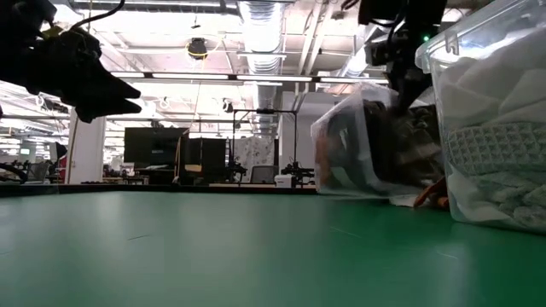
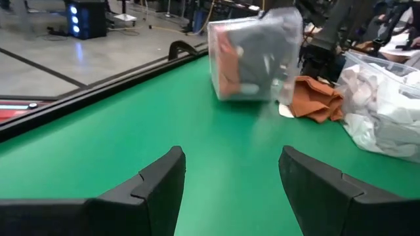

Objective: Sort towels by color in basket
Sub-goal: Adjust the top transparent bin

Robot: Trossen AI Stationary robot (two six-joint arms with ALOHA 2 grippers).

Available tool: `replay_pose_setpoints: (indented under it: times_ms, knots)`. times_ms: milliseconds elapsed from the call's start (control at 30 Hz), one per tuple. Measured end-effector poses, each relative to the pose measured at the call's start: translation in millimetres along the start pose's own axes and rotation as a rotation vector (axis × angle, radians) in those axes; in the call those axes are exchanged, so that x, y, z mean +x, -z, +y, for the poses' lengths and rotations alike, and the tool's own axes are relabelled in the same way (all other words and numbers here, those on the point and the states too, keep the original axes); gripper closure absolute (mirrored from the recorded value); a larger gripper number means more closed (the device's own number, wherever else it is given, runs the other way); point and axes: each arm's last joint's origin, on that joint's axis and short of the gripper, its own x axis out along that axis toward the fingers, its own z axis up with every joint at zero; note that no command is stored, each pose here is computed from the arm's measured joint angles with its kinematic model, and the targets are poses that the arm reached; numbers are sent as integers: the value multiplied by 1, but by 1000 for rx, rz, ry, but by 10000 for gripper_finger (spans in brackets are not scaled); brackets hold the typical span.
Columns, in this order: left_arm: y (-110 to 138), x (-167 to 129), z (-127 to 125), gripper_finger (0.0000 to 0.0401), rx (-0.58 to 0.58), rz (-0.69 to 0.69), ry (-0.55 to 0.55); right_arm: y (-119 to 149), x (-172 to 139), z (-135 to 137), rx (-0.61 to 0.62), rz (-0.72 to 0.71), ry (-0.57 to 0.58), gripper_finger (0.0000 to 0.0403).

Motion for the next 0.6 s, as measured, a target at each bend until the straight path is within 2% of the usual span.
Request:
replay_pose_setpoints:
  times_ms: [133,433,600]
  knots:
    - [0,0,0,166,-4,-1,6,5,-12,-16,26,-18,-30,345]
    - [-13,-6,-2,166,-11,-34,14,16,-43,-49,41,-159,-261,335]
    - [-20,-9,-3,166,0,-52,17,22,-27,-65,80,-117,-343,341]
